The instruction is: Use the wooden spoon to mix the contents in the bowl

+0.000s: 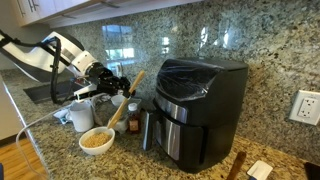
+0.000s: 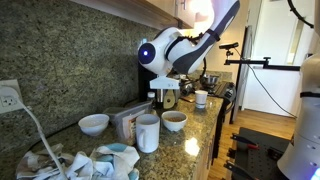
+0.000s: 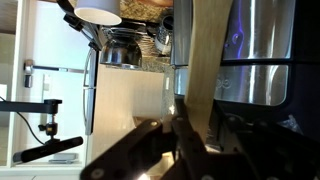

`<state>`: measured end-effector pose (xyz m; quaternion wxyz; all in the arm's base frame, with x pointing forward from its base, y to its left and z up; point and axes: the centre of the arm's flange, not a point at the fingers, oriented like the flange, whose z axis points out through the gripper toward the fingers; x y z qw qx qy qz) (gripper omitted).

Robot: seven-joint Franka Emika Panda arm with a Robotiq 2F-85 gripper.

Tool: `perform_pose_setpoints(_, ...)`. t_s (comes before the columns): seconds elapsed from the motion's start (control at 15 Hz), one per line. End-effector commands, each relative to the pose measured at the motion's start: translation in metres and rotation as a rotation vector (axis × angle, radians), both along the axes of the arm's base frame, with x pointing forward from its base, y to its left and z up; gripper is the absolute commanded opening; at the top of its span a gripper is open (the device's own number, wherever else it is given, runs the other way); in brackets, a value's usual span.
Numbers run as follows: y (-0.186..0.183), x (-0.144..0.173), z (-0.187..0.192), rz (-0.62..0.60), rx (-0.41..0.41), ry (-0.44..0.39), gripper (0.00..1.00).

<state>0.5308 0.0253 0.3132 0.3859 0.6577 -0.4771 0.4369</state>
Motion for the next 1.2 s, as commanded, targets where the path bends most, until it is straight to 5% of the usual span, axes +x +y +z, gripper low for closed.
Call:
perform_pose_setpoints(0.0,-0.001,0.009,0.007,0.023,-0.009,-0.014,0.07)
perform_pose_setpoints(0.33,0.005,0.038,0.027,0.099,-0.019,-0.056,0.07)
perform_pose_setpoints(1.13,0.052,0.135,0.042,0.283,0.145,-0.193,0.07)
